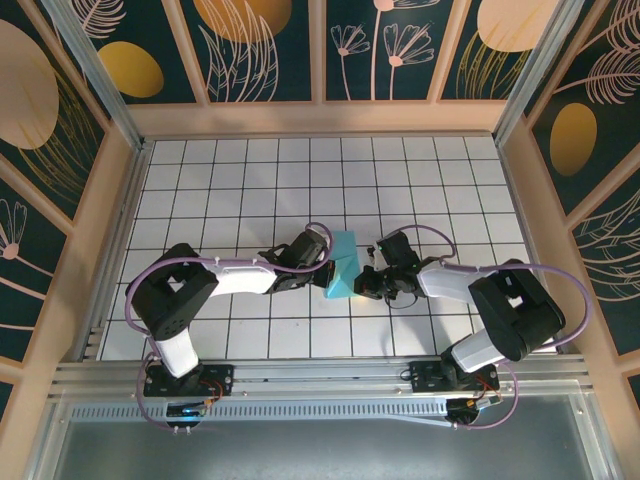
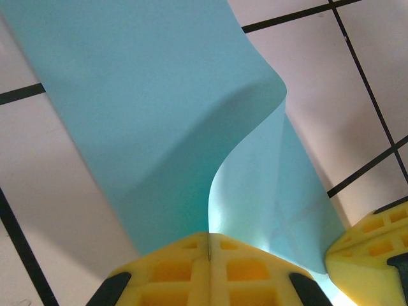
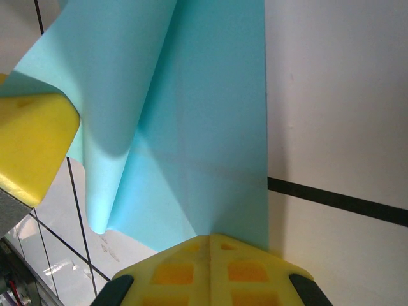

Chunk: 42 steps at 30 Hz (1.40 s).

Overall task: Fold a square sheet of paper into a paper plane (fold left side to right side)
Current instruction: Fold the triangle a second time at the center of the table.

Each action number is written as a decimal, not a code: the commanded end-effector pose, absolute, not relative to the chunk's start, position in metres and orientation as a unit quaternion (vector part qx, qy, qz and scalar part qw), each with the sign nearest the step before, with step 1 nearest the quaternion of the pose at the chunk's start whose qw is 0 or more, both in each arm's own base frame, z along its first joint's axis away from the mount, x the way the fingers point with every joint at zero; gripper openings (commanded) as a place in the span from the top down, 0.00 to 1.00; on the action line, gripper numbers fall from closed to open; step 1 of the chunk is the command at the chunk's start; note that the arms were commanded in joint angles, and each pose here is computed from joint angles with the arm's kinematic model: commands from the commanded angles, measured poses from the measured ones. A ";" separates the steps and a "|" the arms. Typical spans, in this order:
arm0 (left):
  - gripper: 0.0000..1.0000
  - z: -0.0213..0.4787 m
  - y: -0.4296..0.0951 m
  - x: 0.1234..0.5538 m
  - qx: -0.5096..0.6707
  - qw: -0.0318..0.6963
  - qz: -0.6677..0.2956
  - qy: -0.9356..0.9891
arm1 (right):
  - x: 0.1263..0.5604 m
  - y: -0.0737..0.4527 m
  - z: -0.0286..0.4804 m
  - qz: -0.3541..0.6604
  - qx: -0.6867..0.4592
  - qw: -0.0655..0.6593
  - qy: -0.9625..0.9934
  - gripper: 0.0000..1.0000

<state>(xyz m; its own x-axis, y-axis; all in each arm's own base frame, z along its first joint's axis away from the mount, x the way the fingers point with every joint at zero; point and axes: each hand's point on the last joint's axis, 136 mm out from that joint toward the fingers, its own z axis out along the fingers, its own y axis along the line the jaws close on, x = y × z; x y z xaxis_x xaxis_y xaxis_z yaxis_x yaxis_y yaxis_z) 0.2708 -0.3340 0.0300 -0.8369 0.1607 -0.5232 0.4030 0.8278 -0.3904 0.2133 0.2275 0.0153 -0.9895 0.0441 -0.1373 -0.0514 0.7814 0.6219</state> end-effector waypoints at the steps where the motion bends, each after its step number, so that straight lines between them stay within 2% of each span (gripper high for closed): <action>1: 1.00 0.030 -0.335 0.278 0.156 0.246 -0.245 0.925 | 0.206 0.218 0.002 0.297 -0.003 0.056 0.953 1.00; 23: 1.00 0.026 -0.338 0.283 0.166 0.246 -0.234 0.926 | 0.206 0.213 -0.002 0.279 -0.005 0.054 0.959 1.00; 42: 1.00 0.008 -0.333 0.281 0.169 0.235 -0.219 0.932 | 0.210 0.220 0.008 0.300 -0.008 0.062 0.952 1.00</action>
